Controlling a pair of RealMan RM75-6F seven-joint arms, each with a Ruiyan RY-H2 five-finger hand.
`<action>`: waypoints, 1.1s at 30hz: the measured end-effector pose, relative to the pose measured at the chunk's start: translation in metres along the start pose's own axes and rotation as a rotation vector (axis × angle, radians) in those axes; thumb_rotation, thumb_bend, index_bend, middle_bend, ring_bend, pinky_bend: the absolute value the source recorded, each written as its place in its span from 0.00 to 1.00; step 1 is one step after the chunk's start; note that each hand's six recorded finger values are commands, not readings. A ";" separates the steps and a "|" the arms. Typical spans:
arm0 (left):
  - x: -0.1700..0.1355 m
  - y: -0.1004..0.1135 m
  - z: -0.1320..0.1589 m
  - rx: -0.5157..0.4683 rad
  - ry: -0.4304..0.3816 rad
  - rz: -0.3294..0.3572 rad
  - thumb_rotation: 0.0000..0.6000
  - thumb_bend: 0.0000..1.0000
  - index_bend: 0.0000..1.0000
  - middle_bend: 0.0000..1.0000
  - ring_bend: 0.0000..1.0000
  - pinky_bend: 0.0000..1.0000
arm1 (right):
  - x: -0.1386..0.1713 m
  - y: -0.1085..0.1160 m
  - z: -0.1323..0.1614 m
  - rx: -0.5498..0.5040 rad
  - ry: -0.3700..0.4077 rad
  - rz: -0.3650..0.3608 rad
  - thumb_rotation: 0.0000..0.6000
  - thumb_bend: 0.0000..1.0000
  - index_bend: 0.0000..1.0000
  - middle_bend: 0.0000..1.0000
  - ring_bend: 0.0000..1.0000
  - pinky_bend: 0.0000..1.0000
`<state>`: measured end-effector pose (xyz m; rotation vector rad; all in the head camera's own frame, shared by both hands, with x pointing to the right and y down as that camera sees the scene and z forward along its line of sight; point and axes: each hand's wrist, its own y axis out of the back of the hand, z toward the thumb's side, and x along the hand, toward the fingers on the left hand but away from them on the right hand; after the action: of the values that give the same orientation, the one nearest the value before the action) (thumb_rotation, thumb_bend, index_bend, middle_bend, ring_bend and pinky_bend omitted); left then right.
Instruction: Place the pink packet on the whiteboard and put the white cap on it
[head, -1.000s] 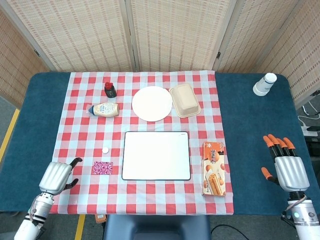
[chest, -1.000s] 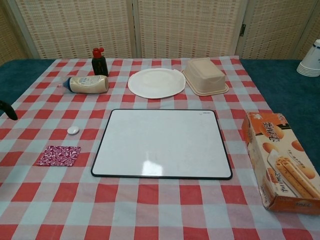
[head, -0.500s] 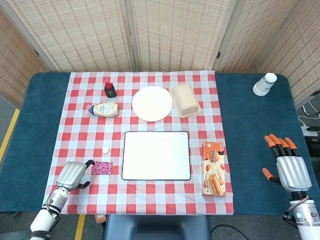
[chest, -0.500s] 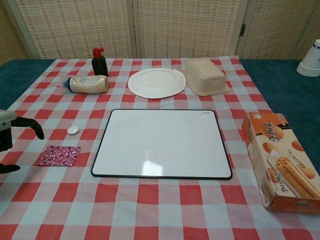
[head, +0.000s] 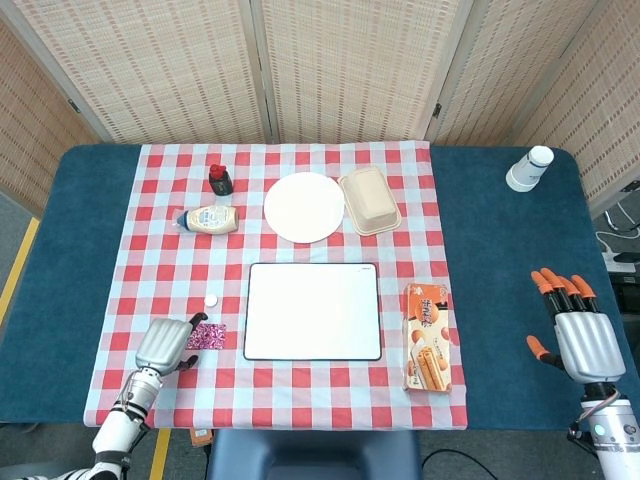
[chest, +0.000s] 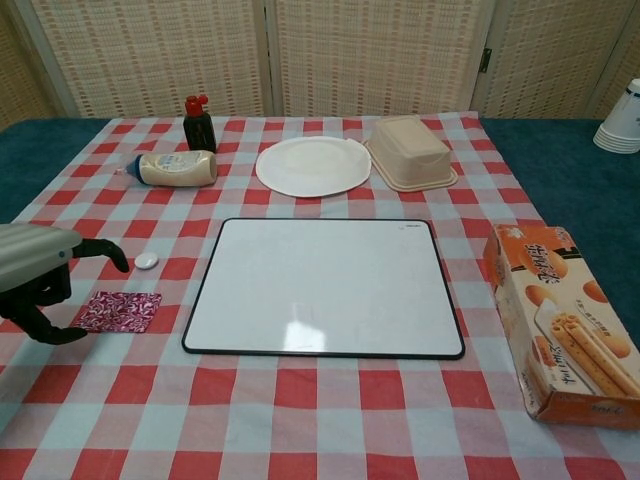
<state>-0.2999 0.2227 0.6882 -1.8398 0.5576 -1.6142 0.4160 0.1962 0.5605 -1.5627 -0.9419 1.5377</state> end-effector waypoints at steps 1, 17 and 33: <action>0.002 -0.001 -0.001 0.002 0.003 0.000 1.00 0.25 0.24 1.00 1.00 1.00 | 0.000 0.000 0.000 0.001 0.000 0.001 1.00 0.22 0.04 0.03 0.00 0.09; 0.012 -0.004 0.001 -0.050 0.003 -0.086 1.00 0.27 0.26 1.00 1.00 1.00 | 0.000 0.001 -0.001 0.000 -0.004 -0.003 1.00 0.22 0.04 0.03 0.00 0.09; 0.019 -0.007 0.002 -0.060 0.028 -0.090 1.00 0.27 0.28 1.00 1.00 1.00 | -0.001 0.001 -0.003 -0.003 -0.006 0.004 1.00 0.22 0.04 0.03 0.00 0.09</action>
<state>-0.2958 0.2147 0.7067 -1.9133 0.5479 -1.7009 0.4187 0.1943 0.5600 -1.5637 -0.9461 1.5454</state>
